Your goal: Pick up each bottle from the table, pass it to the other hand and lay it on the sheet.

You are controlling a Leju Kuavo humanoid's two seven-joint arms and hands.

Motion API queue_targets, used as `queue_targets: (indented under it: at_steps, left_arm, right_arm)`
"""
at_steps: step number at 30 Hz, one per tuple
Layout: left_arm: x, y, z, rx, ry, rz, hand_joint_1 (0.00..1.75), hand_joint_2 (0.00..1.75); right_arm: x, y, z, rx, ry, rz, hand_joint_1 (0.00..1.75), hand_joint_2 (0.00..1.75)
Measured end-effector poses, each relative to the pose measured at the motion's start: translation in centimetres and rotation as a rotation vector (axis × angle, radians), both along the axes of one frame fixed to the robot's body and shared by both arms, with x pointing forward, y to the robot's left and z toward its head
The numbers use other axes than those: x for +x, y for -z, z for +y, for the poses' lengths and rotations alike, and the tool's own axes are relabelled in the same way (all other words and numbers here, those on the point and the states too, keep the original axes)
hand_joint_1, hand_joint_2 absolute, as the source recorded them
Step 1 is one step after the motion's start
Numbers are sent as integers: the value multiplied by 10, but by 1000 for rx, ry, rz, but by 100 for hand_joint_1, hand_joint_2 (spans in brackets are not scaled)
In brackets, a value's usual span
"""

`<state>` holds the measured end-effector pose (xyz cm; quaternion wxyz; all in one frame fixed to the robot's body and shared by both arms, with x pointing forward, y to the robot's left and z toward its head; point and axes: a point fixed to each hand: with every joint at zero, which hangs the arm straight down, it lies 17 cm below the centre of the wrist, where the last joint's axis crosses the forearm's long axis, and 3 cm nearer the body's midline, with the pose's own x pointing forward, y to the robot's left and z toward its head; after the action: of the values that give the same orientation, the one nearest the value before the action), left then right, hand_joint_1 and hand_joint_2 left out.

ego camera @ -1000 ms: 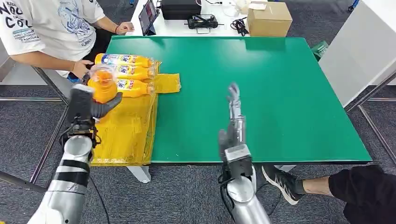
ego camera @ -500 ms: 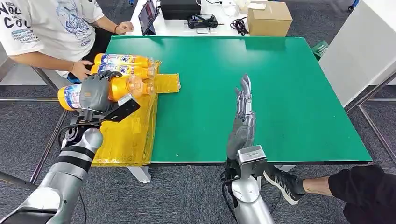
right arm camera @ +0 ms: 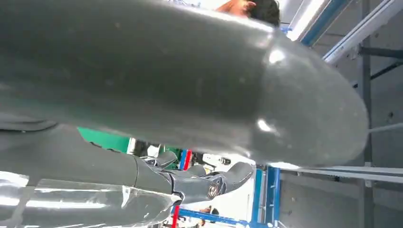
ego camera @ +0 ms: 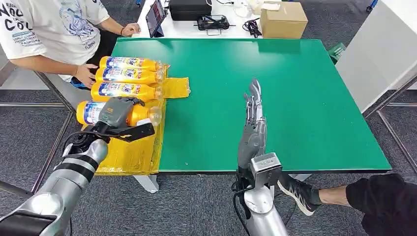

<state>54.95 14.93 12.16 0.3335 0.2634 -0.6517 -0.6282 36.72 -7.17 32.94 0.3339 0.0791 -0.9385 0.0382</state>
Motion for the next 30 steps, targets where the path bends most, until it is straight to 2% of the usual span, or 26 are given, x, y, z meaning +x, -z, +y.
queue_targets:
  at_steps: [10,30]
  left_arm:
    - [-11,44,16,55,22,192,175,175]
    - [-24,70,24,103,38,264,175,175]
  right_arm:
    - [3,6,2,10,-15,25,0,0]
    - [6,17,10,8,-52,64,0,0]
